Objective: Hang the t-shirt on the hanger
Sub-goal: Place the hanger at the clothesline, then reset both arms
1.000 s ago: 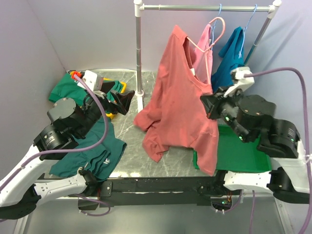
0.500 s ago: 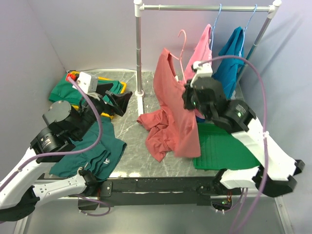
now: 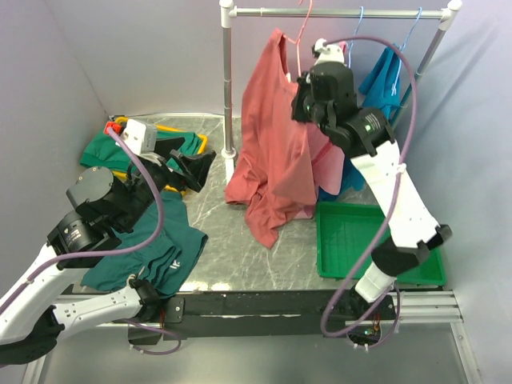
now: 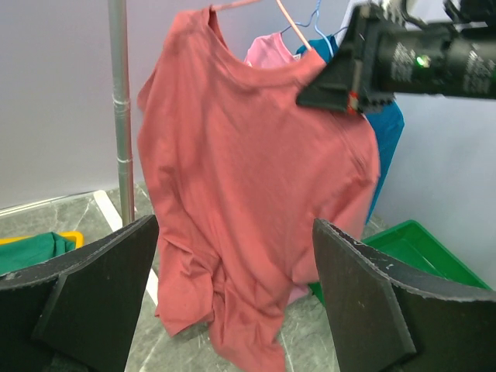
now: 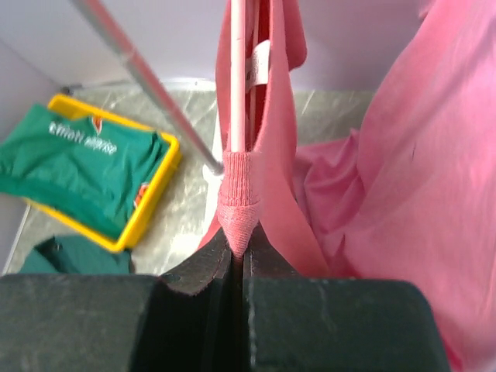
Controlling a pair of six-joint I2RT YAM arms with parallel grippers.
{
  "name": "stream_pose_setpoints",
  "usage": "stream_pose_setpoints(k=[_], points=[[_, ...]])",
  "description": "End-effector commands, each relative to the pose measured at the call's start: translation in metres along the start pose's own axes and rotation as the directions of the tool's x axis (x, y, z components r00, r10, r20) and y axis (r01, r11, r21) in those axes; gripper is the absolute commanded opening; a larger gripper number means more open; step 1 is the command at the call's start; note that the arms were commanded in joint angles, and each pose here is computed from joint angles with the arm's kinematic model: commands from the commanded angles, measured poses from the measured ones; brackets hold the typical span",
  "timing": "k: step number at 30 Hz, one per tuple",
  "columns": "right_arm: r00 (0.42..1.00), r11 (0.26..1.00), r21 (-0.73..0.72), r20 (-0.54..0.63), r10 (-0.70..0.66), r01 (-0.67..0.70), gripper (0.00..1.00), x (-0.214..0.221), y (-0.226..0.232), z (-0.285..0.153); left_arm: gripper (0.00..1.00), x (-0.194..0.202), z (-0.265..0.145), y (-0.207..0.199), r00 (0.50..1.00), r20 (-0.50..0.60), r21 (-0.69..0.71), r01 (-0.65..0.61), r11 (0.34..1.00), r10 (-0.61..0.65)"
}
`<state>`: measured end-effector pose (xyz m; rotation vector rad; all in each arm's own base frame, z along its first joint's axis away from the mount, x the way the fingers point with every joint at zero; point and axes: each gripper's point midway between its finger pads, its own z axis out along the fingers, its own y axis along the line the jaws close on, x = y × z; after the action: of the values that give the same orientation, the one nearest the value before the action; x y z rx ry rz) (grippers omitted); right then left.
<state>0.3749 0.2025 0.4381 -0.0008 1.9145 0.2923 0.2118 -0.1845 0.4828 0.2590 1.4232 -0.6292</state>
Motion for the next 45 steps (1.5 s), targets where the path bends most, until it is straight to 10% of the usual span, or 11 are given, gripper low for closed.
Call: stream_pose_setpoints(k=[1,26,34,45], points=[[0.986,0.999,-0.022,0.156,0.049,-0.046,0.0,-0.056,0.0,-0.004,0.86,-0.008,-0.005,-0.002,1.0,0.023,0.015,0.015,1.0,-0.016],[0.996,0.999,0.029,0.081,0.023,-0.025,0.0,-0.023,-0.008,0.049,0.88,0.015,0.006,-0.003,0.998,-0.021,-0.003,0.053,0.999,-0.053],[0.996,0.999,-0.035,0.074,0.043,-0.041,0.56,-0.022,-0.001,0.033,0.93,0.047,0.02,-0.003,0.99,-0.092,-0.043,0.099,0.994,-0.102],[0.99,0.964,-0.259,0.103,0.097,-0.067,0.86,-0.009,0.005,-0.053,0.96,0.102,0.036,-0.002,0.96,-0.195,-0.111,0.181,0.977,-0.2]])
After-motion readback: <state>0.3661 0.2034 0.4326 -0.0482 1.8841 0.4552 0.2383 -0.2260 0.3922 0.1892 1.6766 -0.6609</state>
